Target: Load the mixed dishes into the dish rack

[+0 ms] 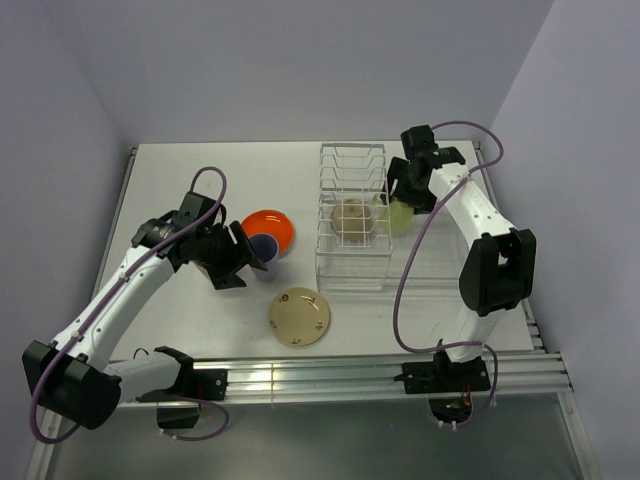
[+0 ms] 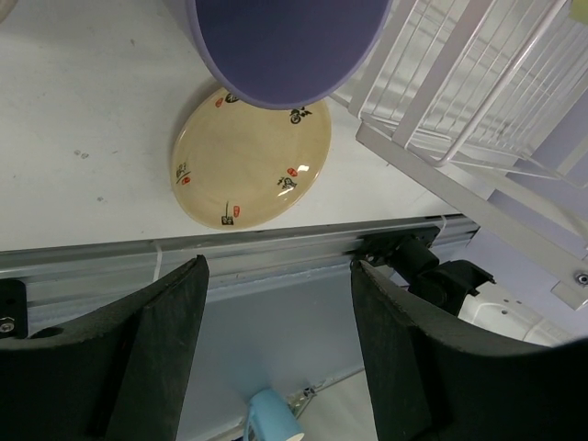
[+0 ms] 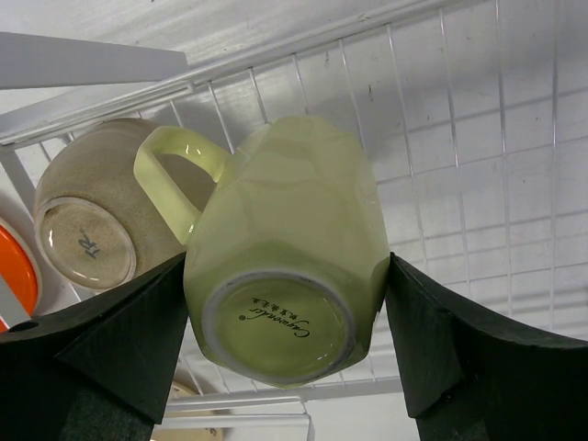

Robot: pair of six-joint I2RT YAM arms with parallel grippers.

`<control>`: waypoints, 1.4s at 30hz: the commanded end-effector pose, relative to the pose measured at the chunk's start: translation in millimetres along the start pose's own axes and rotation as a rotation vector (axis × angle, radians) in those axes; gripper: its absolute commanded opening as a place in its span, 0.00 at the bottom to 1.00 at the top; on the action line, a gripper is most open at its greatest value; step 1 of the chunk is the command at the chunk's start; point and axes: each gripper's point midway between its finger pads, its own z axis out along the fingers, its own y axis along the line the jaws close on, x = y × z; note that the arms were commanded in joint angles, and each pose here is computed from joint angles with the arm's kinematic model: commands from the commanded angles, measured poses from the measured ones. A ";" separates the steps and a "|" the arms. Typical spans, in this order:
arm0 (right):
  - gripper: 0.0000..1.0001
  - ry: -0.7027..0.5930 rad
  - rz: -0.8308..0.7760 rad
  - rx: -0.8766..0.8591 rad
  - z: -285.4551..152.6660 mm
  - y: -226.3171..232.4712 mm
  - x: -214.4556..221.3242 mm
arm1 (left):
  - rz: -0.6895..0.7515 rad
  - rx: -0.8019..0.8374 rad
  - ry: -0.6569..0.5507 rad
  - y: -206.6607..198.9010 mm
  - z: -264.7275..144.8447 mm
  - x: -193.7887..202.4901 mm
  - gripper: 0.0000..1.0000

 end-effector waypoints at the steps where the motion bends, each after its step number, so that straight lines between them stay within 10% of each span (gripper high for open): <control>1: 0.80 -0.116 0.021 -0.077 -37.6 12.5 -22.6 | 0.021 0.025 -0.029 -10.3 -2.2 -6.9 0.69; 42: 0.91 -0.094 -0.013 -0.033 -27.4 -6.7 -4.4 | 0.025 0.004 -0.011 -11.3 16.1 -13.0 0.70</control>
